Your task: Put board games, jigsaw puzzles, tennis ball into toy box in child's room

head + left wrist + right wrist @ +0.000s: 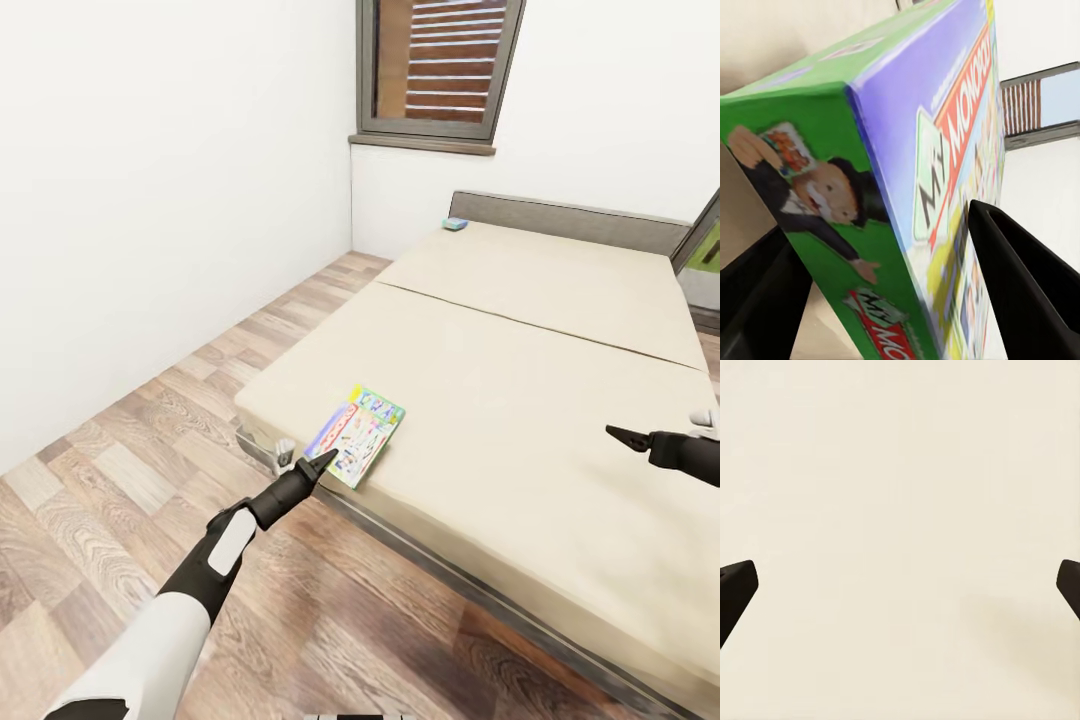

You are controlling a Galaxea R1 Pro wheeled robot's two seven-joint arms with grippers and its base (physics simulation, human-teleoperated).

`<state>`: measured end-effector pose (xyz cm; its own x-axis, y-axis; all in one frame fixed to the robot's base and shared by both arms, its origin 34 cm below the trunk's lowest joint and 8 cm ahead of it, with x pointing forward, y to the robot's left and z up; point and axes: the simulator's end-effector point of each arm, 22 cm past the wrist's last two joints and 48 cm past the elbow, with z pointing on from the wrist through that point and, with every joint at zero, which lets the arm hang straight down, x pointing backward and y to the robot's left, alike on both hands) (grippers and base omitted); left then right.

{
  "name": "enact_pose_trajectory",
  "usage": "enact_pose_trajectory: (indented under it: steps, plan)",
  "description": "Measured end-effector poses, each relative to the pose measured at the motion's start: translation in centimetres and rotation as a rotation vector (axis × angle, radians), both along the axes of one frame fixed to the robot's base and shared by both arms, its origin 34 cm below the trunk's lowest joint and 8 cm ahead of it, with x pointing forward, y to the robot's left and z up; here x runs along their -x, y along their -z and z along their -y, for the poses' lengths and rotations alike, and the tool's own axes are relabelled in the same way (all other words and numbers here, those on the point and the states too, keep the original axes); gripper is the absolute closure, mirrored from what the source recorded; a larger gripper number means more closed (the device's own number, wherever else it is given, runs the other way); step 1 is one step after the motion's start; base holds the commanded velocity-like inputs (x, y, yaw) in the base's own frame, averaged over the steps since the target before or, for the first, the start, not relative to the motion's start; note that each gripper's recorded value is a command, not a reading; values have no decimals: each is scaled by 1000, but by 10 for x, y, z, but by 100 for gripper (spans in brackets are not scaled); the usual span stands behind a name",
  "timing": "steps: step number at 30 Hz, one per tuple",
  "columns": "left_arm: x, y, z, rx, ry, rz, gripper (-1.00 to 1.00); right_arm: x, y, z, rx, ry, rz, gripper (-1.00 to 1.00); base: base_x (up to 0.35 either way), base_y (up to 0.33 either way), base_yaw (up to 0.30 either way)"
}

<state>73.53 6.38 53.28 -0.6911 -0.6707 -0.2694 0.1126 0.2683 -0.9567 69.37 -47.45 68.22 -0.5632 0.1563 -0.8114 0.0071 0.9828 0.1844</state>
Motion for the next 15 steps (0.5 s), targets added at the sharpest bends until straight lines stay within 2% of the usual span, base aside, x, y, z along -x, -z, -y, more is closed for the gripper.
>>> enact_pose_trajectory:
  steps: [5, 9, 15]
  plan:
    - [12, 7, 8, -10, 28, -27, 100, 1, 1, 0, -1, 0, -2, -100, 0, 0, 0]
    - [28, 28, 9, -55, 33, -89, 100, 1, 2, 0, -2, -1, -3, -100, 0, 0, 0]
    - [52, 47, 8, -74, 39, -145, 100, 2, 1, -4, -12, -13, -2, -100, 0, 0, 0]
